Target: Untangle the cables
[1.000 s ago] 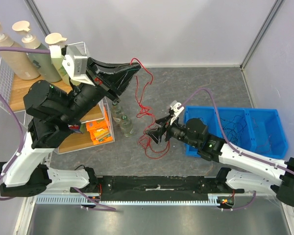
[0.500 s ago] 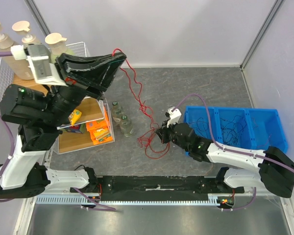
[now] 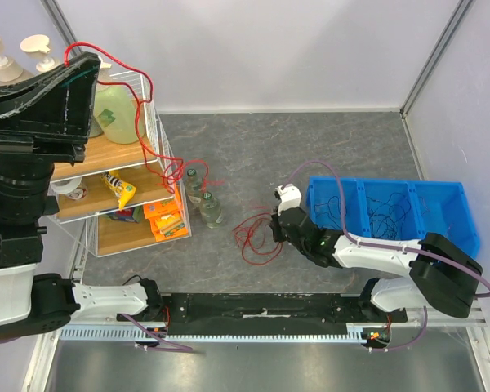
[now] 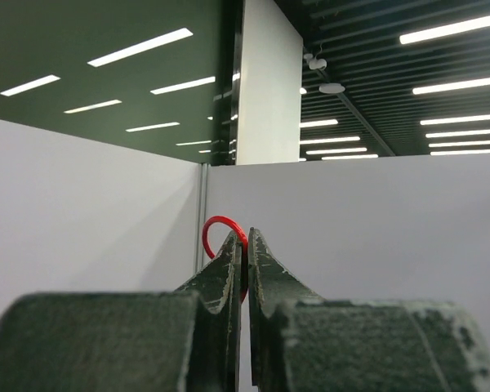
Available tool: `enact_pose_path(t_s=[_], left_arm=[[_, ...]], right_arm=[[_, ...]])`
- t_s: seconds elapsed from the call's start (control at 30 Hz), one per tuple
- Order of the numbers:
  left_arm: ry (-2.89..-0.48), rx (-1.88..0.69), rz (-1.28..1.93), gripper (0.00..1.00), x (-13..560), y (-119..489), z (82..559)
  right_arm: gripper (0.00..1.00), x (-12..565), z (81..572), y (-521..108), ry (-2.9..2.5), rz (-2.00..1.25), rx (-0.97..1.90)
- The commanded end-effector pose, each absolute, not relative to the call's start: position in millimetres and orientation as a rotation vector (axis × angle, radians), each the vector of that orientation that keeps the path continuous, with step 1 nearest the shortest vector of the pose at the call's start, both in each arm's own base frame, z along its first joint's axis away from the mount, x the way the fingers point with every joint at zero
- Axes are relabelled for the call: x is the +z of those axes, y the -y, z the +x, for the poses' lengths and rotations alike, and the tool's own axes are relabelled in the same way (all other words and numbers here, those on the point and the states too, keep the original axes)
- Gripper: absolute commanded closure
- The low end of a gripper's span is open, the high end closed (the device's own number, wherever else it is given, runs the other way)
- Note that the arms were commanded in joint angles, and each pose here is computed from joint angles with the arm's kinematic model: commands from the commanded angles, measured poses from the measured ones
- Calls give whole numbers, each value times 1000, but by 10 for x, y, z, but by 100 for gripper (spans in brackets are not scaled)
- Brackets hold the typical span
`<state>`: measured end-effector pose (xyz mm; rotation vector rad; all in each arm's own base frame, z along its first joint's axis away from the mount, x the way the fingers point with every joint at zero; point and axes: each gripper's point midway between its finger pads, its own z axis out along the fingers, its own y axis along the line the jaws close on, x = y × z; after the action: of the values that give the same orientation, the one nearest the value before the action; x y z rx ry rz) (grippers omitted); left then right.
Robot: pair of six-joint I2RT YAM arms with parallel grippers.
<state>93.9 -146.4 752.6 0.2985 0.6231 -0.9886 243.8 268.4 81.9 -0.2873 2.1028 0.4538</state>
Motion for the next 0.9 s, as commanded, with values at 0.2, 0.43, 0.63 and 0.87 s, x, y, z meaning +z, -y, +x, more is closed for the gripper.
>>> enact_pose_path(t_s=[0.2,0.43,0.63,0.87], left_arm=[[-696,-926,325,98,7341,1736,1166],[-763,-913,334,98,7073,1923,1312],[-899,-951,311,98,6628,2091,1463],[-1085,-1014,228,98,6146,2271,1647]], right_arm=[[40,1416,2486,-2676,-2101,-359,391],[13,2147,2266,-2494,-2005,-424,482],[2,3007,1992,-2557,-1804,-515,716],[3,3840,1614,-2708,-1499,-648,980]])
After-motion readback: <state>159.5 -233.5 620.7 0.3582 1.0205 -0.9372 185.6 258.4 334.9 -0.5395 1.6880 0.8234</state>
